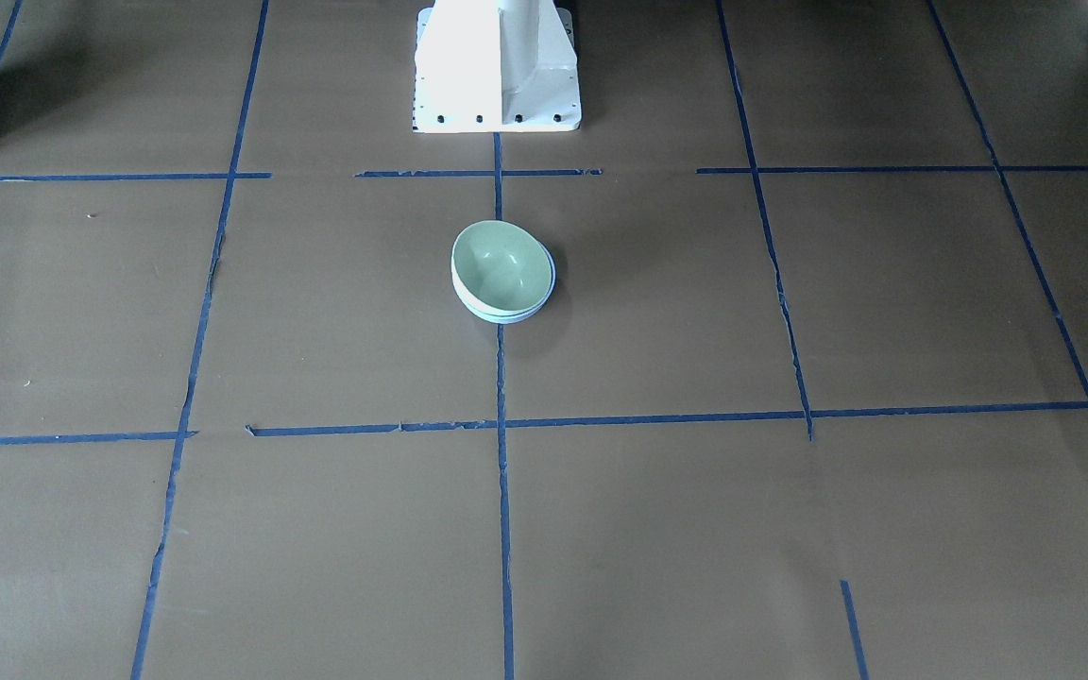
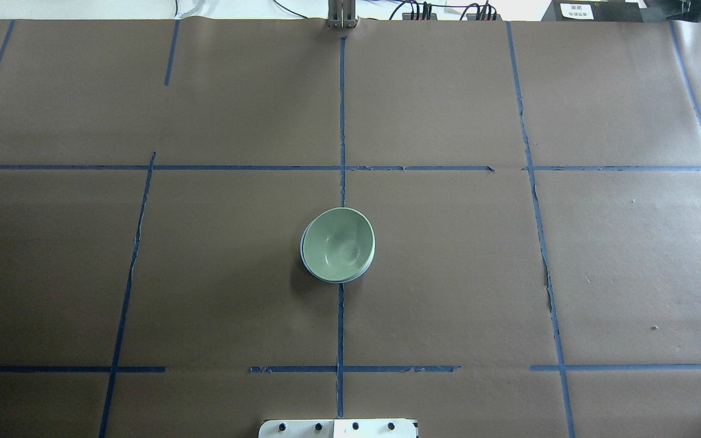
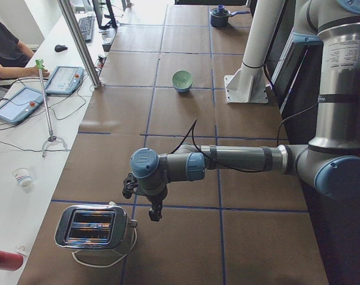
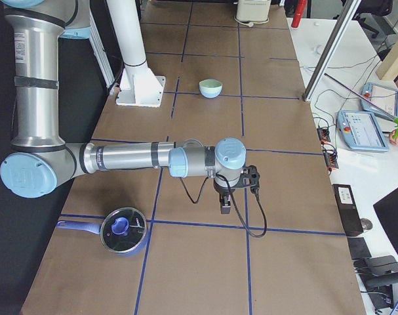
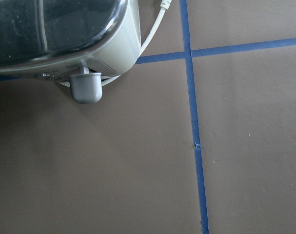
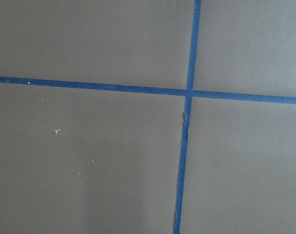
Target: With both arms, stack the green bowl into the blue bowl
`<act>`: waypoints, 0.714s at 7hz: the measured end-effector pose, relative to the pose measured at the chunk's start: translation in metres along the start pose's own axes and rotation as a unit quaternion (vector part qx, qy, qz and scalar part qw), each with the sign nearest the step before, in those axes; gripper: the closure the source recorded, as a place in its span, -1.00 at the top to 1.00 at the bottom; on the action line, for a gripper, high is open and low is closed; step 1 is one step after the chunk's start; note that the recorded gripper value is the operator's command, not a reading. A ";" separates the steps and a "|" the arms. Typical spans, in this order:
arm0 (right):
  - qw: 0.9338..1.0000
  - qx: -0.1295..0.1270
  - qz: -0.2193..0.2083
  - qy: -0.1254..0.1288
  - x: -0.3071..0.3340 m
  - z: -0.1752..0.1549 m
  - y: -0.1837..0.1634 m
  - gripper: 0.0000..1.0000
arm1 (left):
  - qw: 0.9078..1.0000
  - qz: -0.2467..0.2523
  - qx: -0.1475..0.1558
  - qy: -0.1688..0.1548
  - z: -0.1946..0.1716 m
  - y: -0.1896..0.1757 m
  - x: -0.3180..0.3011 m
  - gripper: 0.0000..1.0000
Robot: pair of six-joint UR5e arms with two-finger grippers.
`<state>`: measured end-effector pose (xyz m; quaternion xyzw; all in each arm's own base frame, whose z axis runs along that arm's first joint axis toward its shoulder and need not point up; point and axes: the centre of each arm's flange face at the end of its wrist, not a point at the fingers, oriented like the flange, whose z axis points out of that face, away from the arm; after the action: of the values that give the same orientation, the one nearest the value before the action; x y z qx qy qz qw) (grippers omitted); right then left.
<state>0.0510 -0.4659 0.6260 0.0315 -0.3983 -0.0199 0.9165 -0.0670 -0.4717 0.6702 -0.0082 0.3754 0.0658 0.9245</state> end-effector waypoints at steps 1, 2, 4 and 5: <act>1.000 0.008 0.007 0.002 0.015 0.000 0.009 1.00 | 1.000 0.000 -0.001 0.000 0.001 0.000 -0.001 1.00; 1.000 0.011 0.013 0.002 0.023 0.001 0.015 1.00 | 1.000 -0.001 -0.001 0.000 0.001 0.001 -0.001 1.00; 1.000 0.011 0.020 0.002 0.028 0.002 0.020 1.00 | 1.000 -0.002 -0.003 0.000 0.003 0.001 -0.003 1.00; 1.000 0.012 0.021 0.001 0.028 0.001 0.020 1.00 | 1.000 -0.002 -0.004 0.001 0.004 0.001 -0.004 1.00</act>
<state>0.0693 -0.4479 0.6483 0.0343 -0.3983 0.0045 0.9166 -0.0669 -0.4710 0.6759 -0.0124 0.3757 0.0651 0.9244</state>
